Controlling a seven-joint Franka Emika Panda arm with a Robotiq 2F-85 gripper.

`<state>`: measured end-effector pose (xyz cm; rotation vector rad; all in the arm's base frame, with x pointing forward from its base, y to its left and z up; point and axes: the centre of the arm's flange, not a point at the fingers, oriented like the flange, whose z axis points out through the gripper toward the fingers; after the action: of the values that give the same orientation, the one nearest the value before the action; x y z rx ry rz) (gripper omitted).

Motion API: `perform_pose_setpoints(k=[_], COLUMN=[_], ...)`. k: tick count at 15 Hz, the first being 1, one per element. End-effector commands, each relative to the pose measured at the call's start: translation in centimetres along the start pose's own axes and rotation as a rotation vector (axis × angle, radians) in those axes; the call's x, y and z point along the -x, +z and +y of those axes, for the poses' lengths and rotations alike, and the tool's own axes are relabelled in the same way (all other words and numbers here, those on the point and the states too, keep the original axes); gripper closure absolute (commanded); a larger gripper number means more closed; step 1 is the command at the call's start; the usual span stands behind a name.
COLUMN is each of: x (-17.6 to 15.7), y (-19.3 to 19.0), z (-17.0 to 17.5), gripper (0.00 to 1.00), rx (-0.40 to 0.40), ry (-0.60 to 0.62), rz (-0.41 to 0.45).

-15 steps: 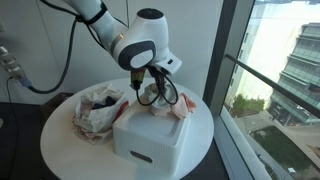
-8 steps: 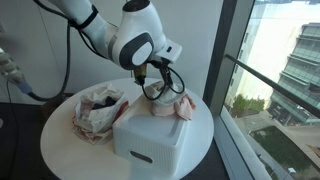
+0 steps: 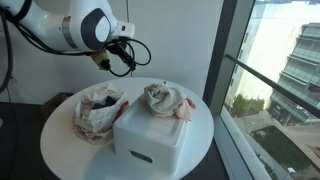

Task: Remove the objects from the plastic bag and put them on top of the container.

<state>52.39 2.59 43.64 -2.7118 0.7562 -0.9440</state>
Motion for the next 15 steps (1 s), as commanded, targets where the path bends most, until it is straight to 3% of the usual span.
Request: perform_pose_setpoints(k=[1,4,6,11,15], x=[1.5,3.7,5.3,6.6,9.6], y=[2.8,7.7,10.9,18.5,20.3], z=[-9.2,-13.2,-13.8,-10.0,-7.0], gripper=[0.0,0.0,0.0,0.0,0.0], rx=[-0.007,-0.008,-0.011,0.075,0.143], ry=[-0.164,-0.227,-0.254,-0.24,-0.215], rz=[-0.136,-0.324,-0.438,-0.578,-0.698])
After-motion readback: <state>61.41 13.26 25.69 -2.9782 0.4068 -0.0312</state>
